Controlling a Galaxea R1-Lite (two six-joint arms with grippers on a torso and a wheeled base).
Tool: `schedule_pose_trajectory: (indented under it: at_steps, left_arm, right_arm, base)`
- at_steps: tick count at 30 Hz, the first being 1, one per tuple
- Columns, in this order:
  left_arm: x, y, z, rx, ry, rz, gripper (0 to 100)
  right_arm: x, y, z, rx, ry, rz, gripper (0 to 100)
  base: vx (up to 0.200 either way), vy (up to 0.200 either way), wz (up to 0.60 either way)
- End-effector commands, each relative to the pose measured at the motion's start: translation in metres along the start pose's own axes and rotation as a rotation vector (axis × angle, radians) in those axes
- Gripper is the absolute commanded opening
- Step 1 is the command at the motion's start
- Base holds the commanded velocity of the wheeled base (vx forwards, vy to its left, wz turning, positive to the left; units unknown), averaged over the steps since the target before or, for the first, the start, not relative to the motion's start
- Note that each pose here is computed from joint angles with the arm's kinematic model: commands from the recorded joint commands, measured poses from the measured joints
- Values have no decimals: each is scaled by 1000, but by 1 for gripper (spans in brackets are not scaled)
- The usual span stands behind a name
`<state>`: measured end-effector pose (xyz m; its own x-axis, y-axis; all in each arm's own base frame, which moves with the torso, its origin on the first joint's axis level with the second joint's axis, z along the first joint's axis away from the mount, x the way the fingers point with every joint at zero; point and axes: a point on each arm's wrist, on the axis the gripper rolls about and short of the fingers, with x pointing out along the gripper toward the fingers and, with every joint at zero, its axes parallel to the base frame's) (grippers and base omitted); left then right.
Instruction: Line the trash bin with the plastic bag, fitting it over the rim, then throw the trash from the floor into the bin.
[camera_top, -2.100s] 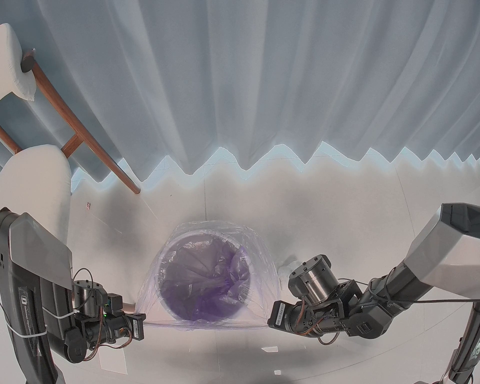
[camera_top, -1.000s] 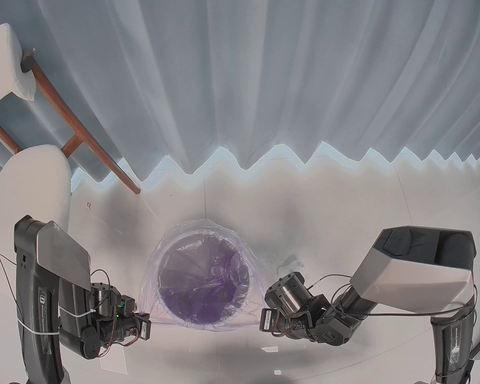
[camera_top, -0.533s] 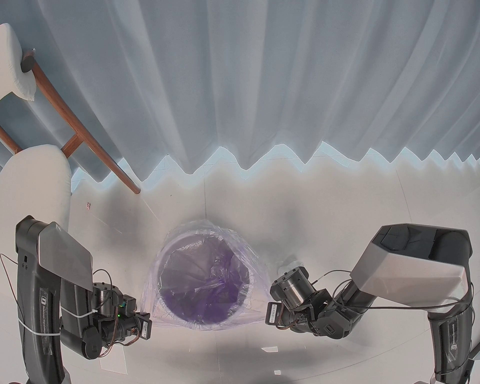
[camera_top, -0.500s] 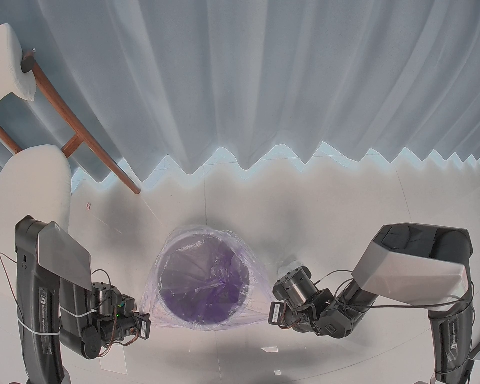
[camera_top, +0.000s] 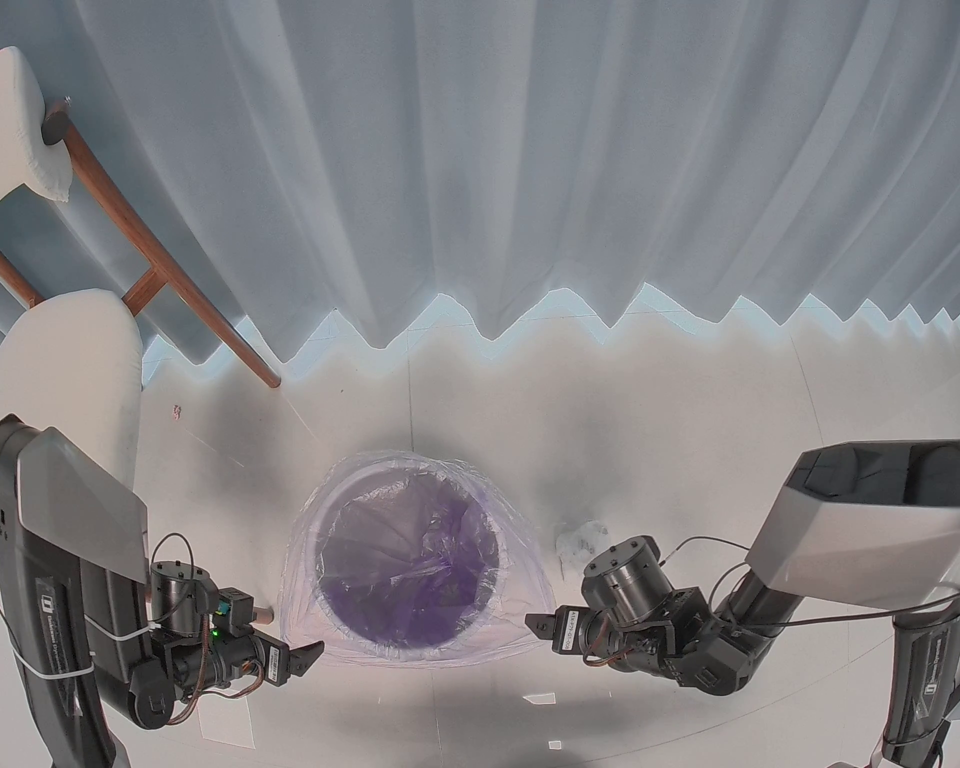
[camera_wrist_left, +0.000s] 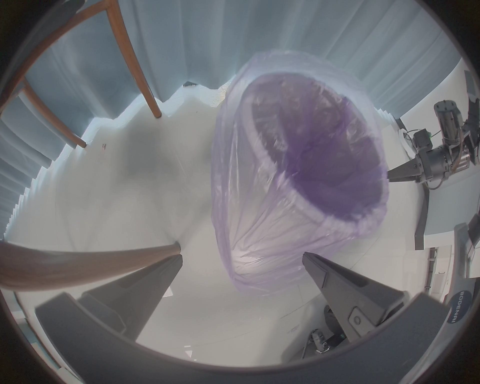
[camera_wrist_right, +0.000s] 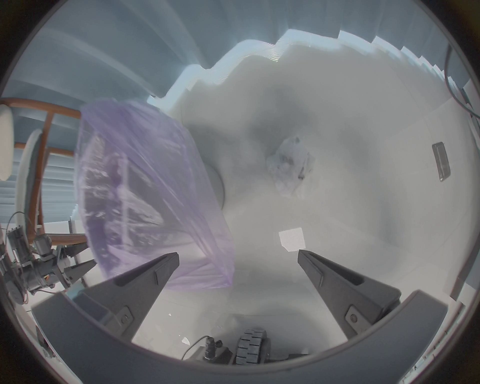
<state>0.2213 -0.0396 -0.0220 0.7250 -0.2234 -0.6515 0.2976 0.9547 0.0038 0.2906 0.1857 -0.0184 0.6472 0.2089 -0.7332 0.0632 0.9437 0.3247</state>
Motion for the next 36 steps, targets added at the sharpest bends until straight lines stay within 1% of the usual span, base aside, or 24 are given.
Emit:
schedule_pose_trajectory:
  at_steps: [1,3,4,5,7,9,12,15,18,19,21,23,27,31,36]
  left_arm:
    - [-31,1,27,3,-167,-28,100]
    - [-37,1,37,0,-226,-42,100]
    - [-37,1,38,0,-235,-46,100]
    - [-38,1,46,1,-277,-61,100]
    - [-35,2,54,1,-312,-62,100]
    - [-28,5,67,5,-364,-52,100]
    - [-17,8,85,12,-426,-41,100]
    - [-7,10,98,20,-468,-34,100]
    - [-2,11,105,22,-477,-36,100]
    - [3,12,115,23,-479,-39,100]
    - [8,13,123,22,-463,-48,100]
    - [12,15,134,22,-458,-48,100]
    - [20,15,149,28,-472,-59,100]
    - [28,15,154,33,-478,-72,100]
    - [32,15,148,30,-456,-75,100]
  right_arm:
    - [-38,-5,22,6,-115,114,100]
    - [-45,-5,31,10,-157,179,100]
    - [-45,-5,33,11,-164,188,100]
    - [-48,-2,39,15,-194,248,100]
    - [-47,2,44,14,-231,282,100]
    - [-41,5,49,-12,-266,301,100]
    - [-28,8,53,-61,-296,302,100]
    - [-21,11,62,-74,-332,309,100]
    - [-17,16,68,-78,-355,322,100]
    - [-13,23,77,-91,-387,337,100]
    - [-8,27,82,-105,-404,341,100]
    - [1,30,86,-116,-417,341,100]
    - [9,35,89,-135,-434,350,100]
    - [13,41,88,-154,-437,362,100]
    - [22,39,82,-192,-424,363,100]
  base:
    - [0,0,0]
    - [0,0,0]
    - [0,0,0]
    - [0,0,0]
    - [0,0,0]
    - [0,0,0]
    - [0,0,0]
    - [0,0,0]
    - [0,0,0]
    - [0,0,0]
    - [0,0,0]
    - [0,0,0]
    - [0,0,0]
    - [0,0,0]
    - [0,0,0]
